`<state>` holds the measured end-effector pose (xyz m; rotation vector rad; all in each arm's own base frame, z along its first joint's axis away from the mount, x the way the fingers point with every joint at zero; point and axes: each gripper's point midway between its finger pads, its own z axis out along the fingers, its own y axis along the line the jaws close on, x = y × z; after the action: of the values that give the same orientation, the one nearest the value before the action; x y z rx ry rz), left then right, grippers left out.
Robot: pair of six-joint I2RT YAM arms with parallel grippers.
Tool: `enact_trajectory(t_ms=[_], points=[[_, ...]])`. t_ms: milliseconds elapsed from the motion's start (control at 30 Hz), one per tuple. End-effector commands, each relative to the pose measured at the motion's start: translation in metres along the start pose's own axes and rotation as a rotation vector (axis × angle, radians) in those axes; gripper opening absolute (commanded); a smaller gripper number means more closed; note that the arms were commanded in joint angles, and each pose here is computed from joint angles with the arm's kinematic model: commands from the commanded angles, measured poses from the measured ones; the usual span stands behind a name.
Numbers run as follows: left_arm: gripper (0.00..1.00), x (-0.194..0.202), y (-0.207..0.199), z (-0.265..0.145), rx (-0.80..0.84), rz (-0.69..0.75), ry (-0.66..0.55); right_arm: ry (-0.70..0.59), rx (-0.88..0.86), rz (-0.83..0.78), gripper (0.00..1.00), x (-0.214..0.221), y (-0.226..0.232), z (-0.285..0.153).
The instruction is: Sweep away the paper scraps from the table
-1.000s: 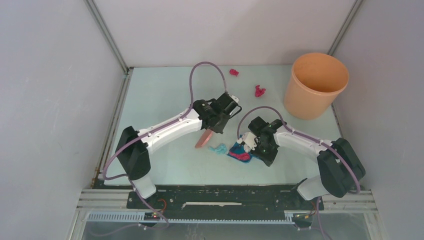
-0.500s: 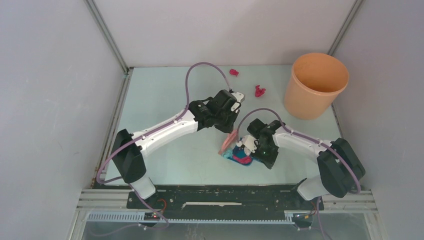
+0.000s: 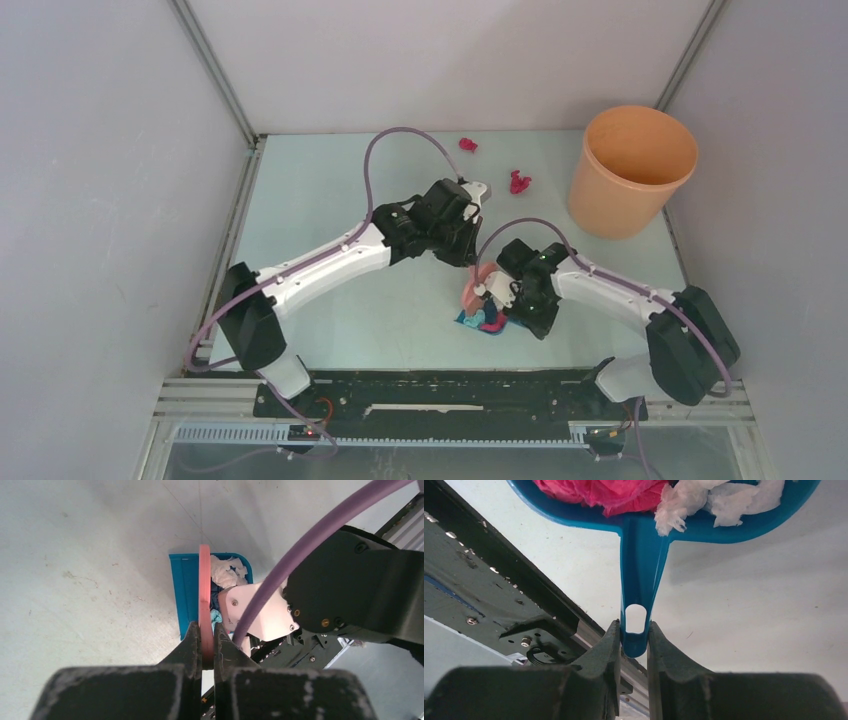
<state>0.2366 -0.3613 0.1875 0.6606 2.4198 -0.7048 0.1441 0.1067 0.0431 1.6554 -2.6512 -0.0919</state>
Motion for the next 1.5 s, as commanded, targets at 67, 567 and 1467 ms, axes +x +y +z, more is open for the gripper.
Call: enact_trajectory(t_ms=[67, 567, 1467], points=[[0.0, -0.053, -0.018, -0.056, 0.02, 0.001, -0.23, -0.13, 0.02, 0.0, 0.03, -0.005, -0.003, -0.018], [0.0, -0.084, -0.009, -0.121, -0.058, 0.016, -0.405, -0.342, 0.068, 0.048, 0.03, -0.003, -0.013, -0.05], [0.06, -0.019, 0.058, -0.173, -0.208, -0.085, -0.6, -0.549, 0.101, 0.174, 0.02, 0.002, -0.04, -0.148]])
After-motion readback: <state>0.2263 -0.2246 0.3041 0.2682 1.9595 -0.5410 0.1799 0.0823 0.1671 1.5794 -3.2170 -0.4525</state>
